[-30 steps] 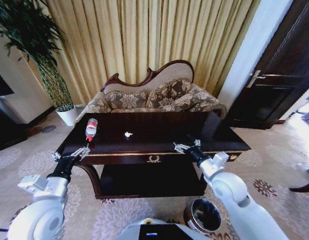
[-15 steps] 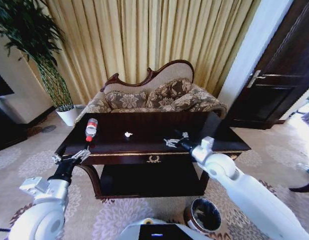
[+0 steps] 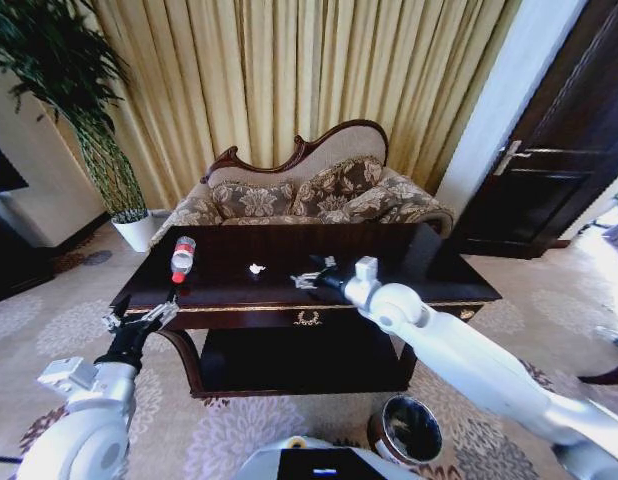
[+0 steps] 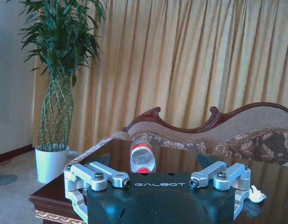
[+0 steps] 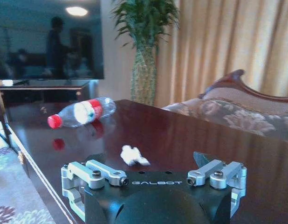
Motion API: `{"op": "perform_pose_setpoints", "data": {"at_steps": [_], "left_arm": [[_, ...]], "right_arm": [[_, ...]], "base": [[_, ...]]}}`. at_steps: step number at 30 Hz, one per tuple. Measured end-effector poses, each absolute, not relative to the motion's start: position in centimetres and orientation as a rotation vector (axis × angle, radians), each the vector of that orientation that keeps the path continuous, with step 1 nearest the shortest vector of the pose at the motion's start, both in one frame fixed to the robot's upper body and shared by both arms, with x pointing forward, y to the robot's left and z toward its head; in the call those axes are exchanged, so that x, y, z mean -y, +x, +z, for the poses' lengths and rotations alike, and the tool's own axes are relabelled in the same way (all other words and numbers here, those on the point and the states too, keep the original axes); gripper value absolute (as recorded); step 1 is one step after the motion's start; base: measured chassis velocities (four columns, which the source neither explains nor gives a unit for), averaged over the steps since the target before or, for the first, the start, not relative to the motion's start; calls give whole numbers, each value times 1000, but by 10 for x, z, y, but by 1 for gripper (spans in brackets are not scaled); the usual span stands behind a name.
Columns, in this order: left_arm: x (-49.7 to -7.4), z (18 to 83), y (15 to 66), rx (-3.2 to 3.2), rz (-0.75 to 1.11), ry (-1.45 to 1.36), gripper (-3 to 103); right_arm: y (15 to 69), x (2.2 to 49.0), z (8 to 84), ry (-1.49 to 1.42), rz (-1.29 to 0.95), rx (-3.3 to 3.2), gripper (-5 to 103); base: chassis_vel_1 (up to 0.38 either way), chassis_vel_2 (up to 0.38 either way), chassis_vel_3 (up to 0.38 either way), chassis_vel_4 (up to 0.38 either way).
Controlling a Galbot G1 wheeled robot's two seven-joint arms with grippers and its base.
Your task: Move to the front of the table and place the trash on the table into the trash bin.
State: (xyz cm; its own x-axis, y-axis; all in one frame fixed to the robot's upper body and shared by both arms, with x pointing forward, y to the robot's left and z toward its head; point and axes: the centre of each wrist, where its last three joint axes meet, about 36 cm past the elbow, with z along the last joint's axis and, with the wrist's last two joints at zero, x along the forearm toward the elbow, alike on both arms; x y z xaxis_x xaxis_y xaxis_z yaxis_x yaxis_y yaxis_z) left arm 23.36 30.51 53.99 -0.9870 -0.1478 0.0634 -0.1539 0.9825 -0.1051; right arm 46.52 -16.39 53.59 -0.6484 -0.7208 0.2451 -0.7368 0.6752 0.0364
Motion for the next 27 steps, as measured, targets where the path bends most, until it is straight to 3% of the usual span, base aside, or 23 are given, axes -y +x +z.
{"op": "perform_pose_setpoints", "data": {"at_steps": [3, 13, 27], "left_arm": [[-306, 540, 233, 3071, 176, 248, 100], [-306, 539, 232, 3068, 187, 260, 100], [-308, 539, 230, 3063, 194, 278, 100]], "right_arm": [[483, 120, 552, 1230, 157, 2614, 100], [501, 59, 558, 1194, 199, 2506, 100], [530, 27, 553, 1083, 227, 2491, 100]], "base": [[0, 0, 0, 0], [0, 0, 0, 0], [0, 0, 0, 0]]}}
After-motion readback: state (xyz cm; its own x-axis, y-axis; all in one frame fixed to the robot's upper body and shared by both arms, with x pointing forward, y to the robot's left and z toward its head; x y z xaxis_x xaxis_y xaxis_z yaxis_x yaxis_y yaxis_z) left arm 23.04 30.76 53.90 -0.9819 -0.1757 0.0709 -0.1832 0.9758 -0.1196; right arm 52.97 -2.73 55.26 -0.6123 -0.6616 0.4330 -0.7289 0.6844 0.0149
